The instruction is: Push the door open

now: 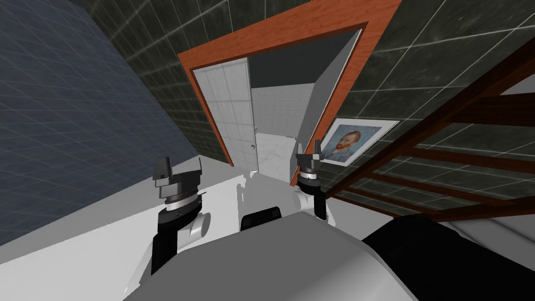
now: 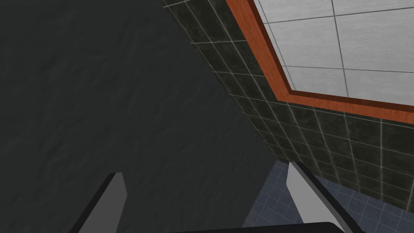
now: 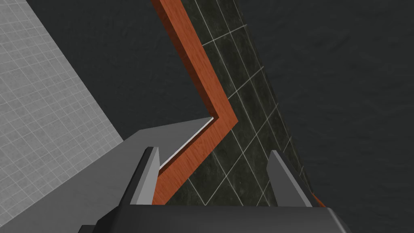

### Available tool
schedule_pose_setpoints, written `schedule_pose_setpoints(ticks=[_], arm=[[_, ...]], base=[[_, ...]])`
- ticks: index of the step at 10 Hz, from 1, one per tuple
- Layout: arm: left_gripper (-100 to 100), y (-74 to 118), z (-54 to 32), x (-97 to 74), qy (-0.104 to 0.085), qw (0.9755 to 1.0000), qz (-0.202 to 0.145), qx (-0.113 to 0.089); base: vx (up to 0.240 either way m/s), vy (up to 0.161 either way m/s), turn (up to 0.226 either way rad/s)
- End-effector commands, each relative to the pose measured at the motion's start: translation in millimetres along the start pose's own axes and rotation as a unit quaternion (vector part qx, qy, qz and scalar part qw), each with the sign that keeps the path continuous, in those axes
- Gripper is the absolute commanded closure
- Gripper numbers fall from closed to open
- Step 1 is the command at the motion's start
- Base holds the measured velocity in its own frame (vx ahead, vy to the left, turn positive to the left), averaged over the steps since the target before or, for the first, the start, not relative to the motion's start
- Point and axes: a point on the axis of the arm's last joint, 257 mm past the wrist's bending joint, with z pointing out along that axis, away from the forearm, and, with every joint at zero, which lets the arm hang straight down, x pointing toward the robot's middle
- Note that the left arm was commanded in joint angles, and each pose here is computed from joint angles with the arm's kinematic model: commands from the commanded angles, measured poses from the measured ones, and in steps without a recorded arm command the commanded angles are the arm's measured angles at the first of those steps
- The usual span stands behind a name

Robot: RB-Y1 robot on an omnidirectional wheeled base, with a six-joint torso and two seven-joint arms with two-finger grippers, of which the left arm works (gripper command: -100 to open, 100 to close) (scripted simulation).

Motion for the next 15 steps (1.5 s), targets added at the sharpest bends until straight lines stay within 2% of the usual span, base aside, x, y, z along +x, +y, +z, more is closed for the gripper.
schedule_pose_setpoints(ticks=[1, 8, 15], arm=[[-100, 11.2, -2.6, 0.5, 0.002, 1.0, 0.0, -0.009], [-100, 61.2, -15.9, 1.6, 0.009, 0.9987, 0.002, -0.049], [-100, 124.8, -37.5, 1.0, 0.013, 0.9945, 0.005, -0.103]], base=[[0.044, 0.018, -0.097], [0.08, 0.036, -0.087], [0.082, 0.055, -0.116]])
